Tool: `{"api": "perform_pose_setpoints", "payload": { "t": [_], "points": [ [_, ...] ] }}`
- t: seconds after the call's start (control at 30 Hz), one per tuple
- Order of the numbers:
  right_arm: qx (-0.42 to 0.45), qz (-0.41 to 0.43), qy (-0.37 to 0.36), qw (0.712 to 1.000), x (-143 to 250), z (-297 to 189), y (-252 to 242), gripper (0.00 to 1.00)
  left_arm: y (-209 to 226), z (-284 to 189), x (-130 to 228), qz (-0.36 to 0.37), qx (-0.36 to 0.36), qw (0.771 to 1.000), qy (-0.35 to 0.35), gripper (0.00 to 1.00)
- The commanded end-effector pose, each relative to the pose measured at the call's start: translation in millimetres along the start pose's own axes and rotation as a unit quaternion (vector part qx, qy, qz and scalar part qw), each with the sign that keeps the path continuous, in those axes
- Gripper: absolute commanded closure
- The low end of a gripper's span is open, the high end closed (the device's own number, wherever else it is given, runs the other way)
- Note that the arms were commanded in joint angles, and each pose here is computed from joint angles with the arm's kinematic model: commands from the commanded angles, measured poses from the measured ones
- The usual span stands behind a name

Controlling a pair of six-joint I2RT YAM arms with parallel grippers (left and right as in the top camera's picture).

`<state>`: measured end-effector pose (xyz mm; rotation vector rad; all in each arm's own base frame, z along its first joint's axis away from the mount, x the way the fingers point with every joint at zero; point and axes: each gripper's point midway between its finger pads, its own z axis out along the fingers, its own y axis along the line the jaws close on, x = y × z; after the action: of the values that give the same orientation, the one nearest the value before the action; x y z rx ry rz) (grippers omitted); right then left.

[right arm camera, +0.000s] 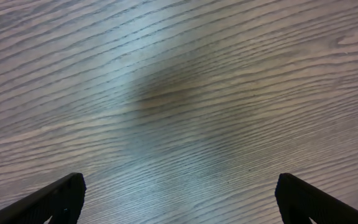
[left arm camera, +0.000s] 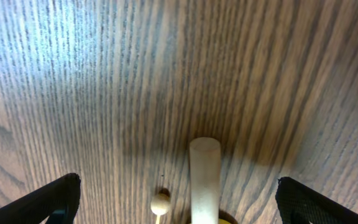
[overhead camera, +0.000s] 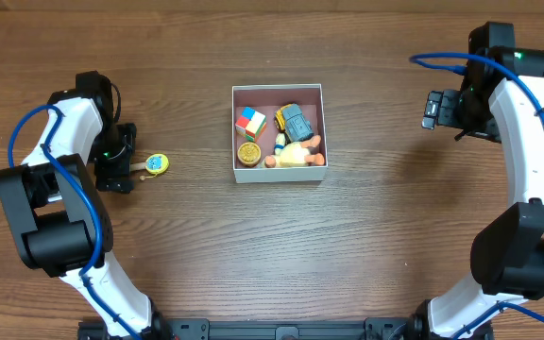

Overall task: Pack container
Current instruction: 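Move the left gripper to the wooden handle of the yellow-blue rattle, then close the left gripper on the rattle's wooden handle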

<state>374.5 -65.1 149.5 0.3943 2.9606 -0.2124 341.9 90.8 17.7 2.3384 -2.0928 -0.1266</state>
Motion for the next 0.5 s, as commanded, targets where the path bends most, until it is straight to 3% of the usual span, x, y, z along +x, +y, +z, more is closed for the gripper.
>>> {"api": "perform_pose_setpoints", "payload": {
  "t": [0.0, 0.47],
  "points": [
    [0.006, 0.003, -0.01, 1.0, -2.6, -4.7, -3.7, 0.0, 7.4, 12.4, -1.7, 0.012, -0.02, 1.0, -0.009, 0.0],
    [0.006, 0.003, -0.01, 1.0, -2.6, -4.7, -3.7, 0.0, 12.2, 22.7, -2.9, 0.013, -0.022, 1.0, -0.016, 0.0]
  ]
}}
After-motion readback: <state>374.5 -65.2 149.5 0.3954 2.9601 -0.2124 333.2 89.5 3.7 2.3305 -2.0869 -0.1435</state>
